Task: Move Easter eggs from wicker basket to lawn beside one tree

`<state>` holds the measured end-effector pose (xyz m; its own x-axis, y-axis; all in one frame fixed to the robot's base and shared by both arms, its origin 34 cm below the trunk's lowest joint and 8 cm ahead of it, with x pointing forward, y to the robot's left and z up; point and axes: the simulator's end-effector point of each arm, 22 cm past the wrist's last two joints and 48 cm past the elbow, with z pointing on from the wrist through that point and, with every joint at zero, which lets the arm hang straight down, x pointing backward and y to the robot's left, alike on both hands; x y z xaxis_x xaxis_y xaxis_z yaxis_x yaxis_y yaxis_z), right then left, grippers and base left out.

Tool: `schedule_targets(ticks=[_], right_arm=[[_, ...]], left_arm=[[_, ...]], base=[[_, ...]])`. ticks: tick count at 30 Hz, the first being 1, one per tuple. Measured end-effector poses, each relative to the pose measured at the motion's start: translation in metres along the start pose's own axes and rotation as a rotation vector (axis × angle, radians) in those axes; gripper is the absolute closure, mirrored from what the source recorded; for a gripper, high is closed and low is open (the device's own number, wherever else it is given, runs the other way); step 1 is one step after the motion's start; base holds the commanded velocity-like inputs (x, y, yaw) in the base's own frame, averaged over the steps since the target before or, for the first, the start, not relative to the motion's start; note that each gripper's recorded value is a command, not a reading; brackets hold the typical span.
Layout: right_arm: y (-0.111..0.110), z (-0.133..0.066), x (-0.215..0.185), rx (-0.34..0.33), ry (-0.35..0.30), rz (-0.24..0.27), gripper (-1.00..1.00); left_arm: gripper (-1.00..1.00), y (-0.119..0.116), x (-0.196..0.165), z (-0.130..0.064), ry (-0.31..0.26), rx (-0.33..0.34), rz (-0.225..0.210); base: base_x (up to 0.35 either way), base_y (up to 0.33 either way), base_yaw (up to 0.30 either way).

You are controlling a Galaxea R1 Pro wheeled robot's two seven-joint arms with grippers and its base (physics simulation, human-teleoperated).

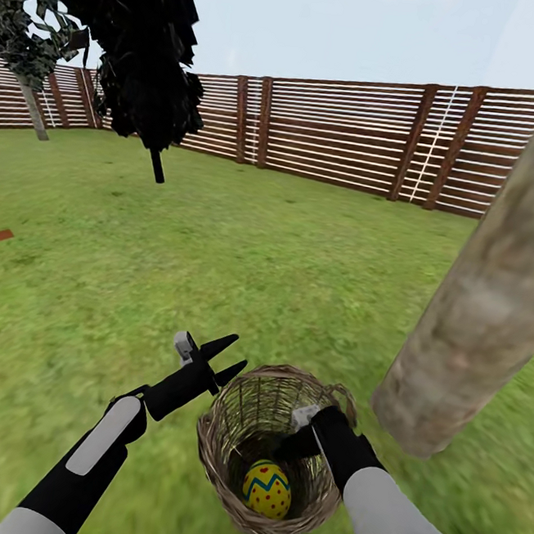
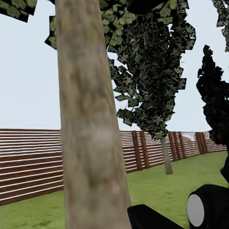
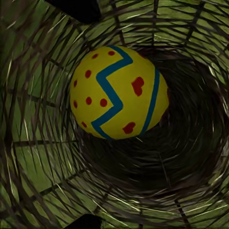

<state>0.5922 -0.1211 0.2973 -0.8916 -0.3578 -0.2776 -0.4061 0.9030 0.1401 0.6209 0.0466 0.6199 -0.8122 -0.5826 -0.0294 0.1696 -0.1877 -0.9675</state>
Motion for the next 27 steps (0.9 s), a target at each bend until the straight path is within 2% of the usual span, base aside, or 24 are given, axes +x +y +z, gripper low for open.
schedule_targets(ticks=[5,8,11,15,24,27], right_arm=[[-0.004,0.012,0.01,0.02,0.033,0.003,-1.0],[0.003,0.021,0.017,-0.01,0.046,0.031,-1.0],[0.009,0.026,0.019,-0.037,0.042,0.056,-1.0],[0.011,0.034,0.014,-0.053,0.01,0.054,-1.0],[0.009,0.046,0.012,-0.061,0.006,0.061,-1.0],[0.01,0.049,0.008,-0.078,0.0,0.089,-1.0]], left_arm=[[-1.0,0.011,-0.001,-0.001,-0.004,-0.011,-0.016],[-1.0,0.018,-0.002,-0.002,-0.006,-0.018,-0.026],[-1.0,0.025,-0.003,-0.004,-0.009,-0.026,-0.036],[-1.0,0.035,-0.004,-0.005,-0.011,-0.035,-0.049],[-1.0,0.056,-0.005,-0.009,-0.018,-0.057,-0.077],[-1.0,0.063,-0.005,-0.01,-0.021,-0.065,-0.087]], base=[[0.0,0.0,0.0],[0.0,0.0,0.0],[0.0,0.0,0.0],[0.0,0.0,0.0],[0.0,0.0,0.0],[0.0,0.0,0.0]])
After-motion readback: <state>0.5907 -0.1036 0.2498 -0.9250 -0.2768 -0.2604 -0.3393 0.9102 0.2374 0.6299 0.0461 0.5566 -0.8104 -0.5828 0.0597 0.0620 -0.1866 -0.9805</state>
